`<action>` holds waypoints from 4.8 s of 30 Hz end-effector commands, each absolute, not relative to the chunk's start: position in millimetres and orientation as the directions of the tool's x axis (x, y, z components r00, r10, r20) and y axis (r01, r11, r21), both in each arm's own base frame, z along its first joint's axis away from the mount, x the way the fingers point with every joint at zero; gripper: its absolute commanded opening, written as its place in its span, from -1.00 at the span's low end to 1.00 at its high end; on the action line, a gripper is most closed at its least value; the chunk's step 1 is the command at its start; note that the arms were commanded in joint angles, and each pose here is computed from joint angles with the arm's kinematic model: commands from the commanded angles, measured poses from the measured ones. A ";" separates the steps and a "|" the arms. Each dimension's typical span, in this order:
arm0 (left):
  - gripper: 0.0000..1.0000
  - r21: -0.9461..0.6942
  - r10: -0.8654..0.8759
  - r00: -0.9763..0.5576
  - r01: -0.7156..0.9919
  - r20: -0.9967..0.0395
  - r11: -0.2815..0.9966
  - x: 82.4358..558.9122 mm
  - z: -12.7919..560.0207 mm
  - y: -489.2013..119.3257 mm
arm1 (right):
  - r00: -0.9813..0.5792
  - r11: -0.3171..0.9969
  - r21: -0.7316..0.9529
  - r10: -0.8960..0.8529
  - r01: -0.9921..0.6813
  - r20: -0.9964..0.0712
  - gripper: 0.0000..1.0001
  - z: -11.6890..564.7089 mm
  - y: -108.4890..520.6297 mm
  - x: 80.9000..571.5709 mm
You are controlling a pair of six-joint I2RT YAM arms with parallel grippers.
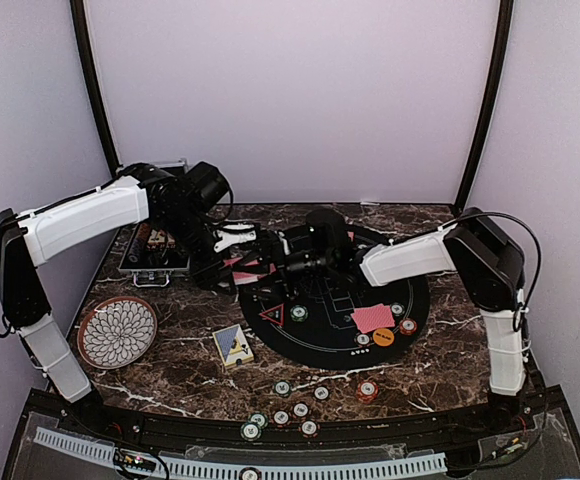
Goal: Distribute texas hold em gaming equipment
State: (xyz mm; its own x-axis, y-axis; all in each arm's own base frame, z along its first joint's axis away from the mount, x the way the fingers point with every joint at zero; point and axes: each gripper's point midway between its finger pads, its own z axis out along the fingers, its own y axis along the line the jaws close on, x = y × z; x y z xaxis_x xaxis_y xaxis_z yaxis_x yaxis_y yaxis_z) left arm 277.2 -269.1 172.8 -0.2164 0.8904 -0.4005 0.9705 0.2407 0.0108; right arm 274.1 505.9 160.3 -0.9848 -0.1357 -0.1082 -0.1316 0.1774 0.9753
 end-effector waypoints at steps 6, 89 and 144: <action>-1.00 0.055 0.868 -0.190 0.969 -0.459 0.241 277.5 200.8 -268.4 | -0.988 0.213 0.969 -0.110 -0.127 -0.105 0.38 157.1 475.6 277.9; -1.00 0.031 0.875 -0.209 0.969 -0.437 0.247 269.7 196.5 -257.8 | -0.328 0.538 -0.576 -0.839 -0.615 -0.434 -0.73 70.5 386.3 398.1; -1.00 0.027 0.873 -0.209 0.969 -0.441 0.246 271.1 198.7 -259.7 | -0.959 0.768 0.604 -0.048 -0.214 -0.279 0.26 28.5 324.7 393.3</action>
